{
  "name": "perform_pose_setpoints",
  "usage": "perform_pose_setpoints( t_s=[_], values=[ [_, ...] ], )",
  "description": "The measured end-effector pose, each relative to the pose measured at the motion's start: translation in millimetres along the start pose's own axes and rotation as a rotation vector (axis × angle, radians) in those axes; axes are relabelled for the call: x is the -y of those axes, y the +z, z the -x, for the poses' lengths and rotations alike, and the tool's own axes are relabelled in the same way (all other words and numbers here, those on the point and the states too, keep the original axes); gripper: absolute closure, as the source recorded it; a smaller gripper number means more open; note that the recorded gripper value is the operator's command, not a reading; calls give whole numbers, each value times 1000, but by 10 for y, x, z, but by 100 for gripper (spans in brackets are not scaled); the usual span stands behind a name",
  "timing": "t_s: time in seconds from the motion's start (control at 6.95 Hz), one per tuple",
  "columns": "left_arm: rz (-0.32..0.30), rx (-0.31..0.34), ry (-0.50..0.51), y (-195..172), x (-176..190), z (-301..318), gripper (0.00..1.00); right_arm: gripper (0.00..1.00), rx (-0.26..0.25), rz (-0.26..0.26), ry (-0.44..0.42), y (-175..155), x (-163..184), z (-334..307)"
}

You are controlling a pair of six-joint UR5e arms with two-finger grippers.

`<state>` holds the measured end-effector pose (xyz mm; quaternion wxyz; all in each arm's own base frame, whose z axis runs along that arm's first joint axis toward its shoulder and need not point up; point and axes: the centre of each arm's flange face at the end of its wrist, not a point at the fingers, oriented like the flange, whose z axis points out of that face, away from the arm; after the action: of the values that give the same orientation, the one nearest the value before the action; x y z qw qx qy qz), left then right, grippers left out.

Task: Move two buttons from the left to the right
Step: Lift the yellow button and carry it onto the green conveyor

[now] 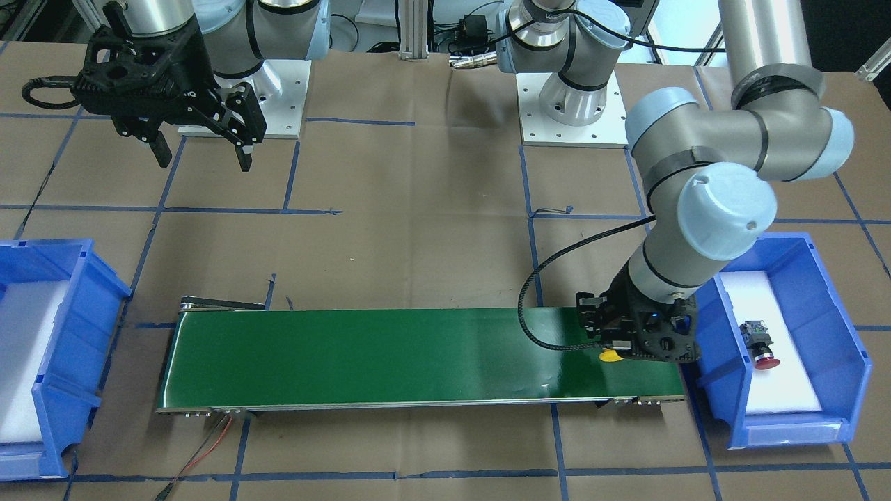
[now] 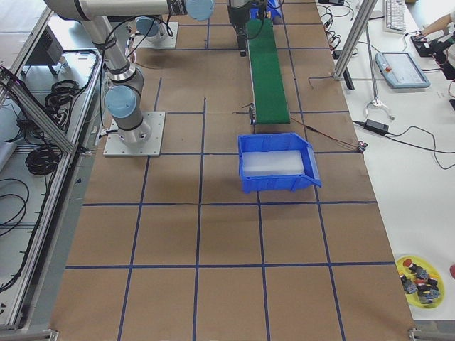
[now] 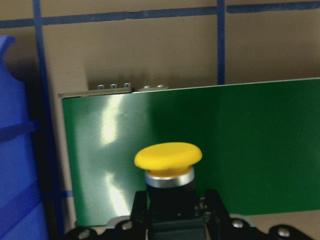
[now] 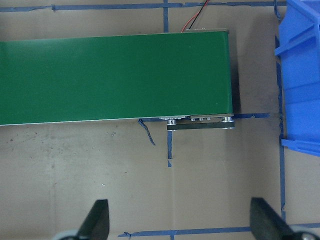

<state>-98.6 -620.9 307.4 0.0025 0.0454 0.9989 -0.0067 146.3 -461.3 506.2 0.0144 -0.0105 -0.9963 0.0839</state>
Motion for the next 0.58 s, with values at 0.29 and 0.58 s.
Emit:
perform_pose_setpoints(
  t_s=[0.29, 0.58],
  values=[
    [-26, 4, 26, 415, -64, -117, 76, 0, 0, 1, 1, 9, -2, 1],
    [-41, 6, 43, 547, -106, -125, 3, 0, 1, 1, 4, 9, -2, 1]
  ],
)
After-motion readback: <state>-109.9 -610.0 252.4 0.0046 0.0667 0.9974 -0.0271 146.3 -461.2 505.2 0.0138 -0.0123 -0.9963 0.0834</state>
